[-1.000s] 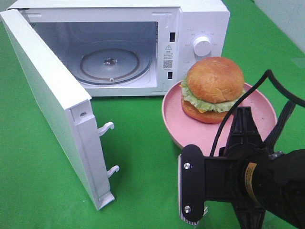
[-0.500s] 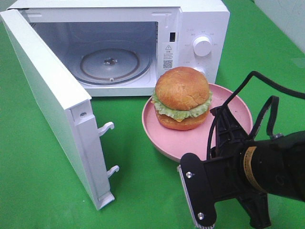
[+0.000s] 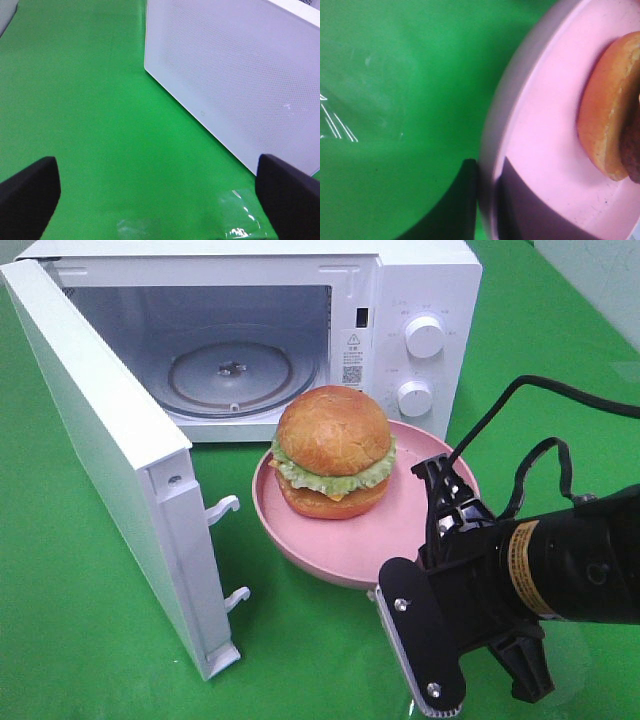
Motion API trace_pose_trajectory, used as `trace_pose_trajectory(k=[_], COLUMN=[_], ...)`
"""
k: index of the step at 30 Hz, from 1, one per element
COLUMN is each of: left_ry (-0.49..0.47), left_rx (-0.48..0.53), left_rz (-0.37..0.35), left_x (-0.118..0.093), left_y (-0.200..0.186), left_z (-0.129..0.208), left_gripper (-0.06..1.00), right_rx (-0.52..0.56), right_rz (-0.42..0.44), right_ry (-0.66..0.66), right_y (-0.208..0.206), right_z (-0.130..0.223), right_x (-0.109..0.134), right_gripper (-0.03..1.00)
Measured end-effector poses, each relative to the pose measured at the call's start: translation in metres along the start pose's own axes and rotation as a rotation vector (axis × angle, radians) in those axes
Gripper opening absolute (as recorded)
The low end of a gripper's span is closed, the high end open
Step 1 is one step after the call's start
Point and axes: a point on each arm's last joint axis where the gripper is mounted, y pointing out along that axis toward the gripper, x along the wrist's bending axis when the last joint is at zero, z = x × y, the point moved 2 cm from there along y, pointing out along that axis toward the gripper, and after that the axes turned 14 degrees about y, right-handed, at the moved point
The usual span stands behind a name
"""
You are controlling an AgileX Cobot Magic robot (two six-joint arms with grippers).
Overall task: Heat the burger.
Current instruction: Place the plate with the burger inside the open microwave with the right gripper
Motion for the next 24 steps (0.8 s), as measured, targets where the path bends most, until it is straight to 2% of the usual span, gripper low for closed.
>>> trace_pose_trajectory(k=[6,10,15,24], left_ry=[0.0,0.0,0.0,0.0], left_rx=[0.0,0.0,0.0,0.0], left_rz=[0.0,0.0,0.0,0.0], left_x=[0.0,0.0,0.0,0.0], left_y=[0.0,0.0,0.0,0.0], left_z=[0.0,0.0,0.0,0.0], left_gripper=[0.98,0.98,0.98,0.98], right_rx=[0.005,0.019,-0.024,-0.064], right_rz=[0.009,0.037,0.062,0.051], right_ry=[0.029,0.057,0.027,-0.078], right_y=[0.001,0.001,-0.001,-0.001], right_z=[0.008,0.014,0.012,0.007], right_x=[-0.008,-0.023,-0.037,-0.037], right_gripper=[0.07,0.07,0.07,0.07])
